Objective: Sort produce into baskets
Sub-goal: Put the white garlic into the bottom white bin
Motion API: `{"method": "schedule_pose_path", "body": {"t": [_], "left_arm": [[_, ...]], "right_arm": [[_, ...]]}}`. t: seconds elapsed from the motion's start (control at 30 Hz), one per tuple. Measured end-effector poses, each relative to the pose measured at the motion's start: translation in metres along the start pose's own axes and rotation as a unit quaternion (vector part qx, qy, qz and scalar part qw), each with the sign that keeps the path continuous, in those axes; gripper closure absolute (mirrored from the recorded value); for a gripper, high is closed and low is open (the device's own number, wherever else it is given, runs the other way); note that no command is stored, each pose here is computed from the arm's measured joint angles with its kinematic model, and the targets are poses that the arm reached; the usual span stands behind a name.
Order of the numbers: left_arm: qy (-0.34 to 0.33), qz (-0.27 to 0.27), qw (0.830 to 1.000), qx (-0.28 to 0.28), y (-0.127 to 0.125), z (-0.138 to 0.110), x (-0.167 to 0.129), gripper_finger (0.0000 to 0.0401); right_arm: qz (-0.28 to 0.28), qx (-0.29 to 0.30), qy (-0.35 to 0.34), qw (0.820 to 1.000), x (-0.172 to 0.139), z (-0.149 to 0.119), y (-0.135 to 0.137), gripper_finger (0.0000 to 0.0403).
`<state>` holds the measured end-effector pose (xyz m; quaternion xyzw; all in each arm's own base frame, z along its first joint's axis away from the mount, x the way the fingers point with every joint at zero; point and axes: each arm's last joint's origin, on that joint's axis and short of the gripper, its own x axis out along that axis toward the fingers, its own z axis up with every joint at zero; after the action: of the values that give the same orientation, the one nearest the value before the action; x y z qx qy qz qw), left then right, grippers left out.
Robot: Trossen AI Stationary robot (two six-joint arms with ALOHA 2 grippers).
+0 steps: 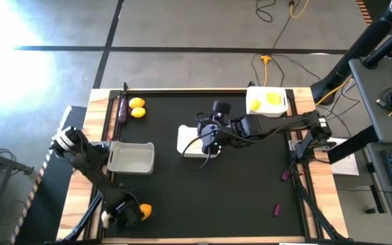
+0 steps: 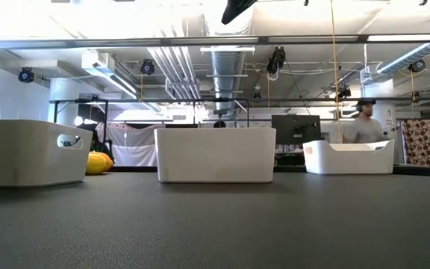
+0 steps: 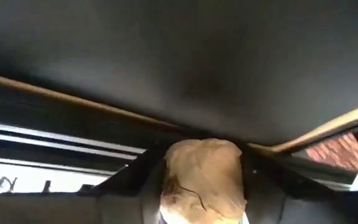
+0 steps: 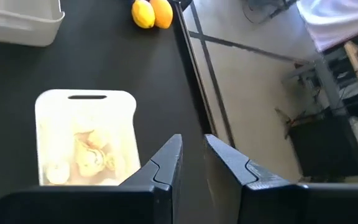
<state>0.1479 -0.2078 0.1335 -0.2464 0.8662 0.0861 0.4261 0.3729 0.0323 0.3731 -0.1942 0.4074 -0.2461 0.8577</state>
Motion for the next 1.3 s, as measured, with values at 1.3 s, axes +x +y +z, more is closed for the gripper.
{"method": "schedule_pose_path", "body": {"t": [1.3], "left_arm": [[-0.584,-0.046,0.809,0.053,0.120,0.189,-0.280,0.0254]], "right_arm": [[0.077,0.296,0.051,0.951,-0.144,-0.067,0.001,0.0344]]}}
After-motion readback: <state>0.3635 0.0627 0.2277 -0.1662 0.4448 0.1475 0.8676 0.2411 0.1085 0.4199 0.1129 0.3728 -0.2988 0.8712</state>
